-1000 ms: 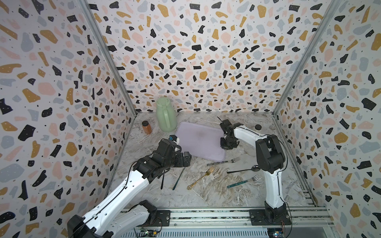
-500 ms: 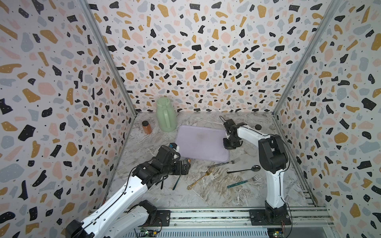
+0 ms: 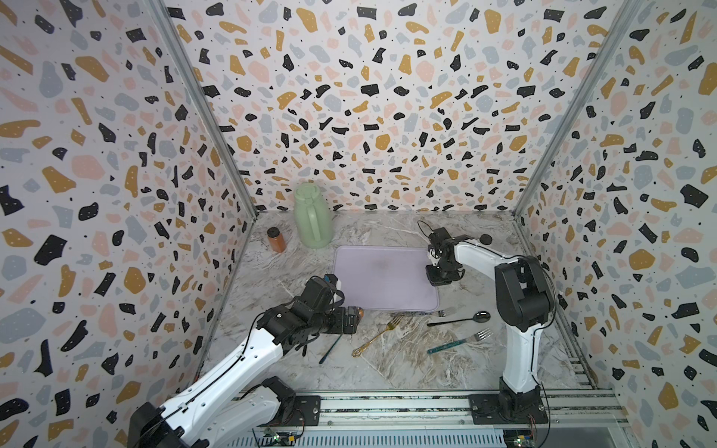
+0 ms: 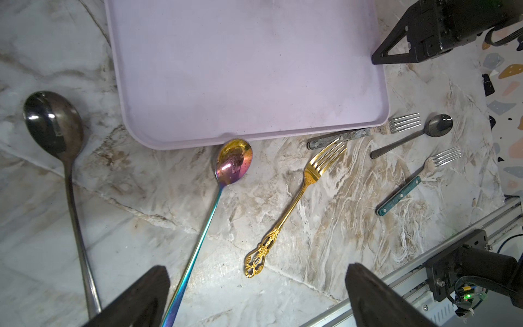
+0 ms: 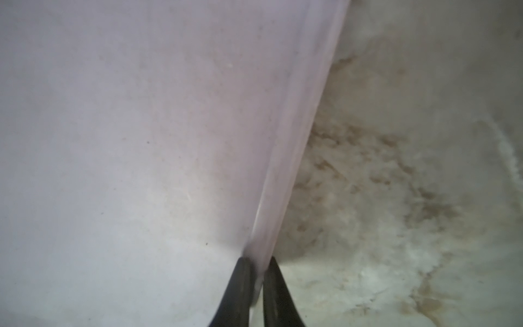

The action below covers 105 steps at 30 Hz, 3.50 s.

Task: Set the spoon and fork side by side
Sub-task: Adjust the tray at the center of the board.

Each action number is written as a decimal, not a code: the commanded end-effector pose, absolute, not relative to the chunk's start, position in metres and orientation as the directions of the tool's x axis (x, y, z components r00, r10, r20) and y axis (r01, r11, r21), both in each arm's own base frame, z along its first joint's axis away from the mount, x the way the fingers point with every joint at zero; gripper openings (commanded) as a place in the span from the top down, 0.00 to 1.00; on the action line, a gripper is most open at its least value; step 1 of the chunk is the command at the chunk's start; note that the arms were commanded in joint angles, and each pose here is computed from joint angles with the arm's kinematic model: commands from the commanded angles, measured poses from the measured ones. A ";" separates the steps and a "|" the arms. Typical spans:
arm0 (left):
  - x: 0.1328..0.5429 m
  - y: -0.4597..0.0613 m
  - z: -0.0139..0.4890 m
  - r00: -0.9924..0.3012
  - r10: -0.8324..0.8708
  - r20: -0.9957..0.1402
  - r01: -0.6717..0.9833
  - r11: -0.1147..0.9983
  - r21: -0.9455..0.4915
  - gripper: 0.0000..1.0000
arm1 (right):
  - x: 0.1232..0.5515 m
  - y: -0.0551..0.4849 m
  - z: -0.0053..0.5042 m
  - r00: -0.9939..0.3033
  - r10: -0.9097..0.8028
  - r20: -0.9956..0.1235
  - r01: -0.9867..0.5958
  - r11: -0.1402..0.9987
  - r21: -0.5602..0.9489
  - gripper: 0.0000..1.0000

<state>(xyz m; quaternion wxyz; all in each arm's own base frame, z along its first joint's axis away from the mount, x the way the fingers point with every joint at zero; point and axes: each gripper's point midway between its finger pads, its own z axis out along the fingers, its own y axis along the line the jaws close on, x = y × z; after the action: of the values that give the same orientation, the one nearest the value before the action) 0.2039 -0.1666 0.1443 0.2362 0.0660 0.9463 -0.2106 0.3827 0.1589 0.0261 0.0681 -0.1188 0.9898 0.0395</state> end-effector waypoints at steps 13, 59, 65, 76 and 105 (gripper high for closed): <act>0.199 -0.168 0.134 -0.879 0.066 -0.472 0.246 0.911 -0.331 0.00 | 0.340 0.160 0.027 -0.951 -0.290 -0.110 -0.304 0.942 0.140 0.87; 0.196 -0.185 0.107 -0.884 0.117 -0.452 0.279 0.909 -0.310 0.00 | 0.328 0.157 0.035 -0.978 -0.163 -0.131 -0.183 0.970 0.161 0.80; 0.194 -0.183 0.106 -0.885 0.114 -0.451 0.277 0.908 -0.314 0.00 | 0.320 0.153 0.027 -0.982 -0.145 -0.118 -0.163 0.974 0.161 0.82; 0.190 -0.182 0.101 -0.891 0.100 -0.443 0.265 0.906 -0.329 0.01 | 0.301 0.145 0.019 -0.988 -0.121 -0.093 -0.135 0.979 0.156 0.86; 0.162 -0.383 0.120 -0.384 0.706 -0.595 0.866 0.499 0.033 0.06 | 0.291 0.082 0.138 -0.908 0.112 -0.404 0.058 0.988 0.142 0.43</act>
<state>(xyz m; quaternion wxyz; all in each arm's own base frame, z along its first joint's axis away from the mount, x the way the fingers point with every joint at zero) 0.1722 -0.3606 0.1335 0.2808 0.4118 0.8507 -0.1668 0.3050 0.1014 0.1451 0.2253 0.0119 0.9704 0.0862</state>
